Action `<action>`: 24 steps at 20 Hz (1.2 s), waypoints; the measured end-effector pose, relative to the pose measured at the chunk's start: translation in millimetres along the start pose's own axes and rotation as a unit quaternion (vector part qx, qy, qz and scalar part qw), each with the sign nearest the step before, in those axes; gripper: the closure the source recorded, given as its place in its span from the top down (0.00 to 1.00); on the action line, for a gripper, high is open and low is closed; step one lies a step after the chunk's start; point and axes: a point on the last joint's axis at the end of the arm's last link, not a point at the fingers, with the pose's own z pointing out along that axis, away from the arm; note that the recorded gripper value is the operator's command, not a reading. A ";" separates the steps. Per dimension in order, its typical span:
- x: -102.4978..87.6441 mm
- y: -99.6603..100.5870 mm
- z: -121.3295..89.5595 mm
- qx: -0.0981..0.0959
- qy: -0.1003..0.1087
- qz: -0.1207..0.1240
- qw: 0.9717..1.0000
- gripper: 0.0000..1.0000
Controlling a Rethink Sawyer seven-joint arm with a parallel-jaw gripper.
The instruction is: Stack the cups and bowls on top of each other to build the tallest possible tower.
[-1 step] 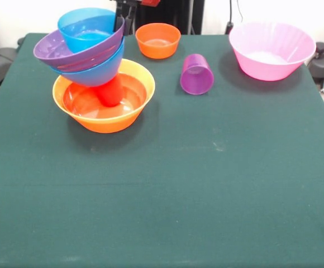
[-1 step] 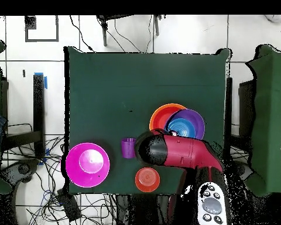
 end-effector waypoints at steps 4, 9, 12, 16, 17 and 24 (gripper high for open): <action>-0.2 0.9 -0.1 0.000 0.000 -0.001 1.000 0.00; -0.6 2.9 -0.5 0.000 -0.001 -0.003 1.000 0.00; -1.2 4.9 -0.2 0.001 -0.001 -0.005 1.000 0.00; -6.1 12.8 0.2 0.007 -0.003 -0.014 1.000 0.00; -8.0 15.7 0.4 0.009 -0.003 -0.017 1.000 0.00; -22.0 36.7 0.6 0.019 -0.011 -0.025 0.999 0.00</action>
